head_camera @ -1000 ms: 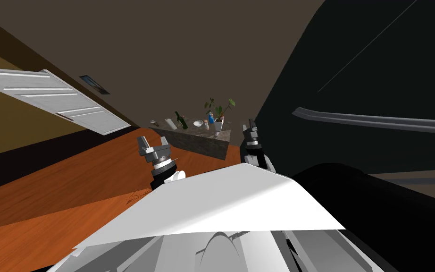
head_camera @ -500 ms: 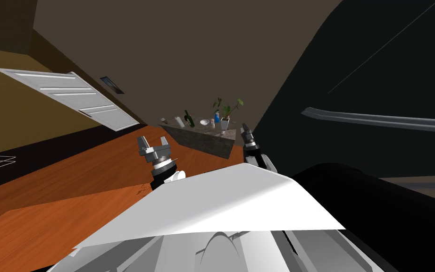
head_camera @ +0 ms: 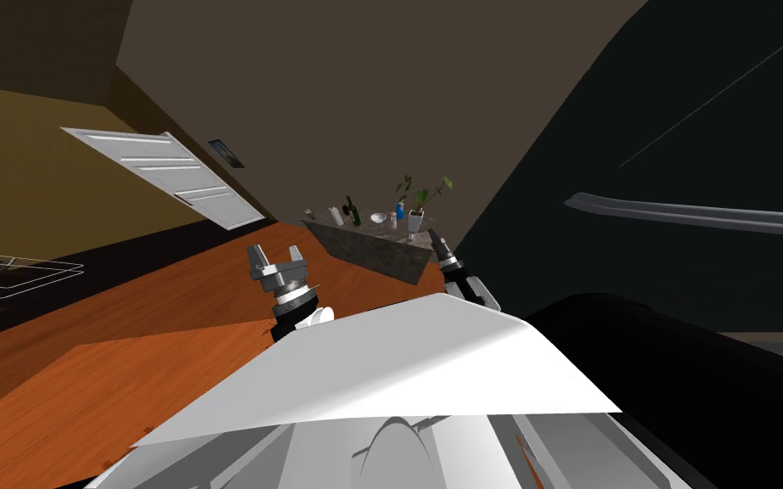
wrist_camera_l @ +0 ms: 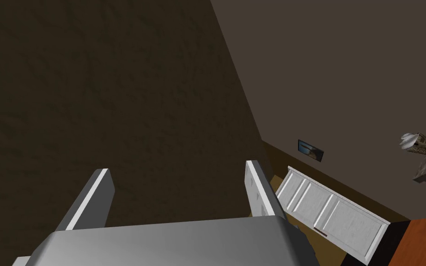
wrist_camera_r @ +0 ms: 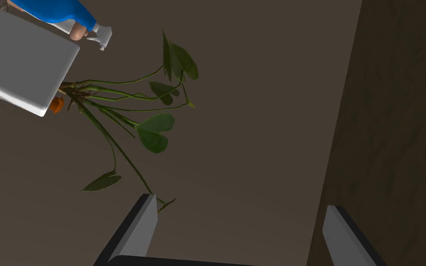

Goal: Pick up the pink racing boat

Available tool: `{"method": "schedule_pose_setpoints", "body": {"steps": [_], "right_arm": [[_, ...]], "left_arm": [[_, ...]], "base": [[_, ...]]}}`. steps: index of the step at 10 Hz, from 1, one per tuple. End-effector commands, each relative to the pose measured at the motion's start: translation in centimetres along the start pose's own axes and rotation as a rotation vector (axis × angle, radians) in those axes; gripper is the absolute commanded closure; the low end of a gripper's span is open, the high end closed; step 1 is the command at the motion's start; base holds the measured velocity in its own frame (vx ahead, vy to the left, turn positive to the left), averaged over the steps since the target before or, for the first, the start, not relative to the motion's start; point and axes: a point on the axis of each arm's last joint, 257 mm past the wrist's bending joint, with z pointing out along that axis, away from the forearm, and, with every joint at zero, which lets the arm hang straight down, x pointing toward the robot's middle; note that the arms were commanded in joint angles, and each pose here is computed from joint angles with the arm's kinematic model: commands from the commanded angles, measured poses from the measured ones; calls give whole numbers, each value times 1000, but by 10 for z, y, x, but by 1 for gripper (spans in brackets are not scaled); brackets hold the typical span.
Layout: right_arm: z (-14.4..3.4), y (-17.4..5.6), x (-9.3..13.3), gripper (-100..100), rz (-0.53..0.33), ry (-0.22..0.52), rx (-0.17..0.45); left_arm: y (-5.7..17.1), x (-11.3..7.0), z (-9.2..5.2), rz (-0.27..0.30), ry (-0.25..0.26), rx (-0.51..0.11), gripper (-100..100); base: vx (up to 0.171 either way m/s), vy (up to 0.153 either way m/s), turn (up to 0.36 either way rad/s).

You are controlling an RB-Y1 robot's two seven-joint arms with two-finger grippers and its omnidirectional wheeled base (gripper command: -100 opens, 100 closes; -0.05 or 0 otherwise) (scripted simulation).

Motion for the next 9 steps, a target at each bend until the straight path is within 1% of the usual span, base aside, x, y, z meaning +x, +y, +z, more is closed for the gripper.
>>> {"method": "schedule_pose_setpoints", "body": {"steps": [1, 2, 3, 4, 5, 6, 7, 8, 9], "right_arm": [[-4, -16, 10, -100, -73, 60, 28], [-4, -17, 13, -100, -100, 71, 28], [-8, -33, 21, -100, -154, 121, 51], [-8, -33, 24, -100, -185, 134, 51], [-13, -50, 30, -100, -241, 184, 73], [-13, -51, 33, -100, -266, 195, 72], [-14, -51, 34, -100, -283, 202, 71], [-19, -69, 40, -100, -347, 256, 92], [-20, -70, 42, -100, -375, 268, 90]], "left_arm": [[0, 0, 0, 0, 0, 0, 0], [0, 0, 0, 0, 0, 0, 0], [0, 0, 0, 0, 0, 0, 0], [0, 0, 0, 0, 0, 0, 0], [0, 0, 0, 0, 0, 0, 0], [0, 0, 0, 0, 0, 0, 0], [0, 0, 0, 0, 0, 0, 0], [0, 0, 0, 0, 0, 0, 0], [0, 0, 0, 0, 0, 0, 0]], "base": [[-5, 159, 147], [-9, 118, 74], [-36, 152, 183], [-14, 131, 79], [2, 147, 164], [4, 118, 95], [-1, 50, -15], [-19, 92, 184], [-9, 100, 94]]}}
